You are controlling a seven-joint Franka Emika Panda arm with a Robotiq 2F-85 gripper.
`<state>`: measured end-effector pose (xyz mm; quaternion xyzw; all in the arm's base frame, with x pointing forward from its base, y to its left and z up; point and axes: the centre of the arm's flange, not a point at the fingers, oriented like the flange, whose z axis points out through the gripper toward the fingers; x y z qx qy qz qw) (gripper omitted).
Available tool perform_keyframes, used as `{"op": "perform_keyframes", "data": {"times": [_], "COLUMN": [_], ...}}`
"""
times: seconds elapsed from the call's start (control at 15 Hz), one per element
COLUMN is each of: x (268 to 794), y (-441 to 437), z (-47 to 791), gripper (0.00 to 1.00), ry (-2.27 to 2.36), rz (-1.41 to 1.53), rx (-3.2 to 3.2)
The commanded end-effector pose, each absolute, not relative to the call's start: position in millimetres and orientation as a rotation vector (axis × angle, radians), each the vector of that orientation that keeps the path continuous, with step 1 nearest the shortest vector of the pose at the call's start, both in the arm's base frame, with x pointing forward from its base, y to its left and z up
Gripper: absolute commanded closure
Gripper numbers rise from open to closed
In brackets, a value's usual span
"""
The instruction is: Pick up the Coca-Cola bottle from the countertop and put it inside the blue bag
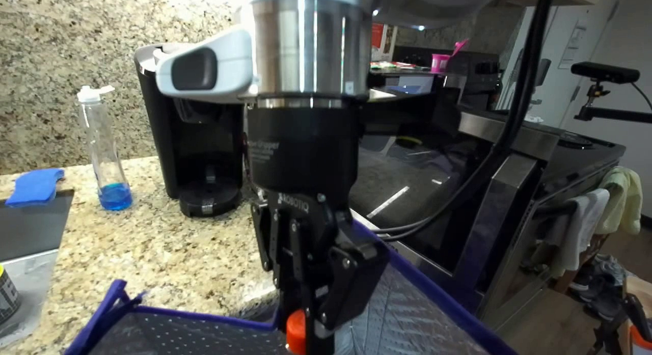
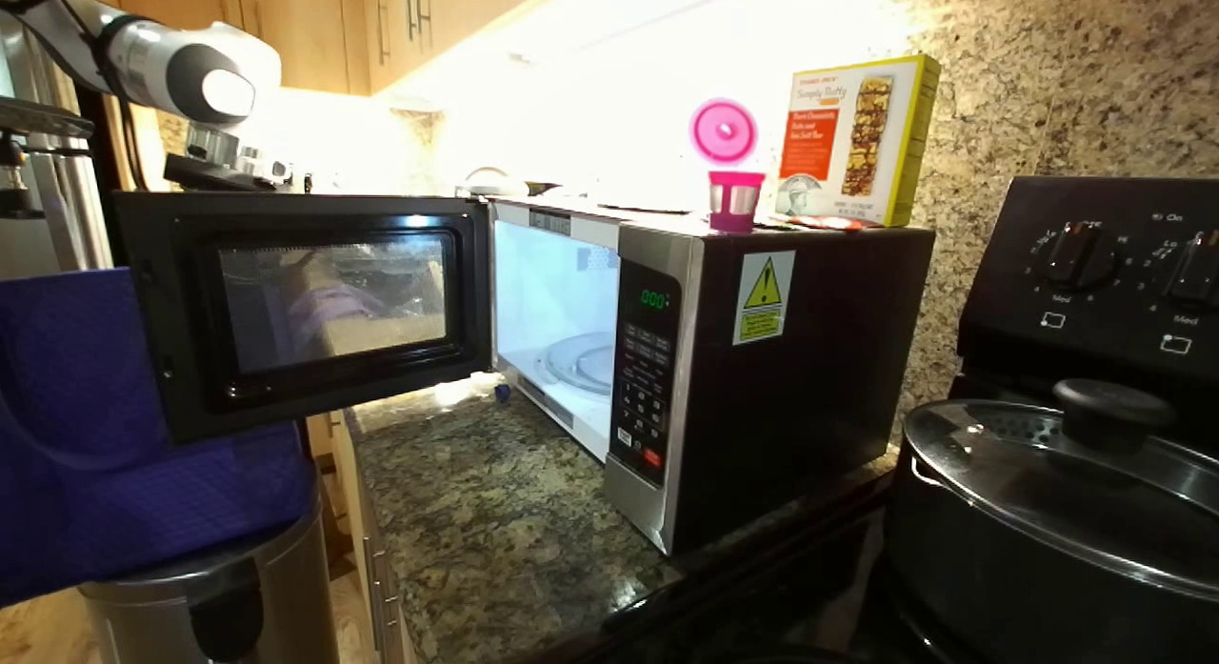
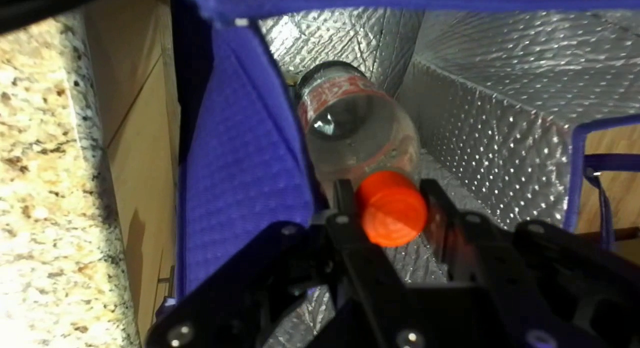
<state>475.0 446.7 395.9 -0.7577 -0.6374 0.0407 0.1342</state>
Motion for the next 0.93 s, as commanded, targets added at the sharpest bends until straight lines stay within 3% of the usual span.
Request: {"op": "perform_keyframes", "data": {"times": [0.0, 0.33, 0.4, 0.53, 0.87], "x": [480, 483, 483, 483, 483], "y": [449, 443, 439, 435, 428], "z": [374, 367, 369, 374, 390], "gripper": [0.89, 0.89, 0.39, 0.33, 0.01], "ry": [-1.819, -1.779, -1.773, -1.766, -1.759], "rz": [0.108, 0.216, 0.239, 0.264, 0.267], "rx": [-2.243, -2.327, -2.363, -2.406, -2.435]}}
